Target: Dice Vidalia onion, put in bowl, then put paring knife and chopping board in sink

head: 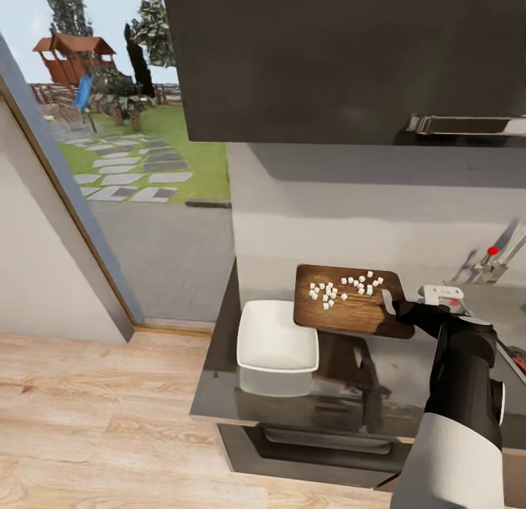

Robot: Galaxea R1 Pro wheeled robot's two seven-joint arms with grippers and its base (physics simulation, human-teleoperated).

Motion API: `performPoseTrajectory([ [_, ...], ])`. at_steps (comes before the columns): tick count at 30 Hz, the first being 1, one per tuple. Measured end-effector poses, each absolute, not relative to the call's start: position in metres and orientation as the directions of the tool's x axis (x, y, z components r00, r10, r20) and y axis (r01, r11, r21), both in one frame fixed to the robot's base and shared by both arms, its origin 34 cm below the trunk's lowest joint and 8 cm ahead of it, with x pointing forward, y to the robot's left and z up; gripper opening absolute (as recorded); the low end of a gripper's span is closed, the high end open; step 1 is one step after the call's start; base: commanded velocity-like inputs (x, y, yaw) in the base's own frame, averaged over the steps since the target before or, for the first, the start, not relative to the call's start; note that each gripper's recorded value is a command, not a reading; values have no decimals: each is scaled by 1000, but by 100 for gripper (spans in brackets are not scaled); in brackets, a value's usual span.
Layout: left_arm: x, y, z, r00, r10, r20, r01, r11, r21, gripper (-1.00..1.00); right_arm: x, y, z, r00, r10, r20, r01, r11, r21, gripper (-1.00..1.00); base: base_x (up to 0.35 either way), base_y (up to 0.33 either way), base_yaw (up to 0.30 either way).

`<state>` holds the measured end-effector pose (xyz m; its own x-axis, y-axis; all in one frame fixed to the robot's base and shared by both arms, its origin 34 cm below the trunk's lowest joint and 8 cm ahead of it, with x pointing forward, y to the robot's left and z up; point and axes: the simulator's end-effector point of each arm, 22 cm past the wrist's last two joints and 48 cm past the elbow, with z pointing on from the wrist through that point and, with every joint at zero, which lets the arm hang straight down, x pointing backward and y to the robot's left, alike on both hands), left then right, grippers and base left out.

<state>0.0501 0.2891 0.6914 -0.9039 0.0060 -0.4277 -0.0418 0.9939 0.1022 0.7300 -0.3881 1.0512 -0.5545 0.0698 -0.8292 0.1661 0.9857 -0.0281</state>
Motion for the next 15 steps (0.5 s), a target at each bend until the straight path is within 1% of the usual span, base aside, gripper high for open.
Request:
performPoseTrajectory([
  [15,56,289,690,-895,6,-445,-44,994,102,100,729,-388,1065,-536,69,-841,165,986,-24,-100,0,2,0],
])
